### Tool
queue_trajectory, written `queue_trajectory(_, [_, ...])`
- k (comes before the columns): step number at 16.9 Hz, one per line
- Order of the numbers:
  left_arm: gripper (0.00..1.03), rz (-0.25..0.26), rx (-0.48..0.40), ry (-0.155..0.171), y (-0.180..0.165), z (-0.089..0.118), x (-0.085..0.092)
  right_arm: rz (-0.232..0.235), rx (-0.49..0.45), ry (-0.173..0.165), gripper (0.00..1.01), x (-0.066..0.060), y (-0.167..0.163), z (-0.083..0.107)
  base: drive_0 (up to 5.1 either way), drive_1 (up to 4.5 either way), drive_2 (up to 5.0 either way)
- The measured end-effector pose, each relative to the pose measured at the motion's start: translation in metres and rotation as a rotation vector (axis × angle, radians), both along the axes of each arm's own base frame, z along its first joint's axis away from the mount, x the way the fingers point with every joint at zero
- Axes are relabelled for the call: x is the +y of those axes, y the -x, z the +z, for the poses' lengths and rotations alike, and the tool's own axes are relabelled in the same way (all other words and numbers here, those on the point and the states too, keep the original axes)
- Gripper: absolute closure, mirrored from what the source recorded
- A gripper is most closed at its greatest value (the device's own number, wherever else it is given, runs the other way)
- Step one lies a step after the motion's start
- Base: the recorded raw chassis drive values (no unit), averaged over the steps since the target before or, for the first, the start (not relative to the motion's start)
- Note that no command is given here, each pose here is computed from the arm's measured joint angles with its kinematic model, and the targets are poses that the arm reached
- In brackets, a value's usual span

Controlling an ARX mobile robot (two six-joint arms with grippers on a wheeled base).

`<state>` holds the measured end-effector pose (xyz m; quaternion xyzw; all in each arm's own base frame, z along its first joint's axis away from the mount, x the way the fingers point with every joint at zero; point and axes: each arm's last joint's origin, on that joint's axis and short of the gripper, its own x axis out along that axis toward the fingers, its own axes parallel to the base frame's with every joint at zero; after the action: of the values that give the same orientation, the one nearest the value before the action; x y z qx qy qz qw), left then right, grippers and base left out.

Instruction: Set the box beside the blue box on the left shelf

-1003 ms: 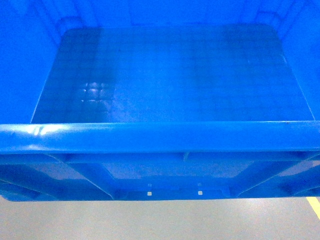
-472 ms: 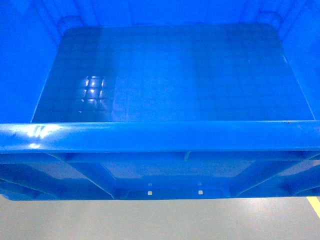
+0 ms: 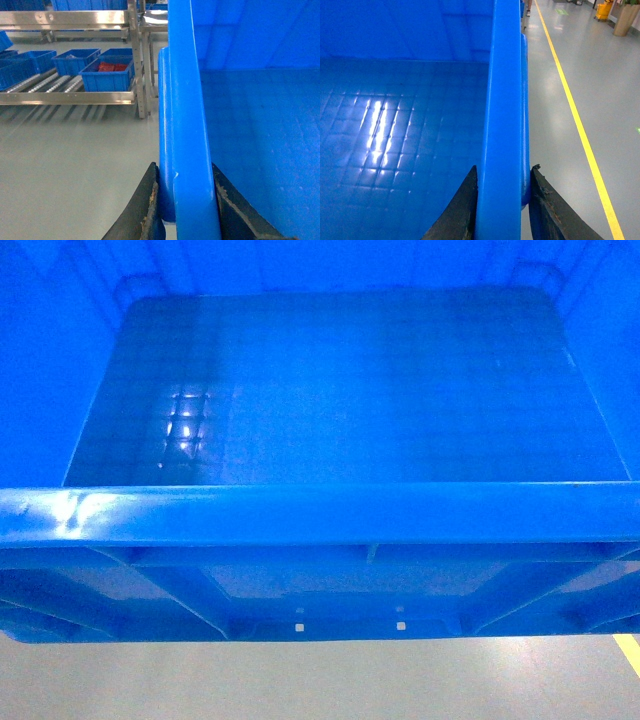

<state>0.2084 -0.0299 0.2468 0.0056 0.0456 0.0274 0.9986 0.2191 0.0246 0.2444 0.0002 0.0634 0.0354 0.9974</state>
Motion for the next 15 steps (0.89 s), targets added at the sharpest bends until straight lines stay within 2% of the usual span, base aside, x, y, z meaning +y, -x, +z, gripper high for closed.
queue_trajectory(15, [0.83,0.000,0.000,-0.001,-0.0001,0.0000,0.0000,0.000,0.001,0.001,0.80,0.0000,0.0000,-0.0002,0.0,4.09,-4.2])
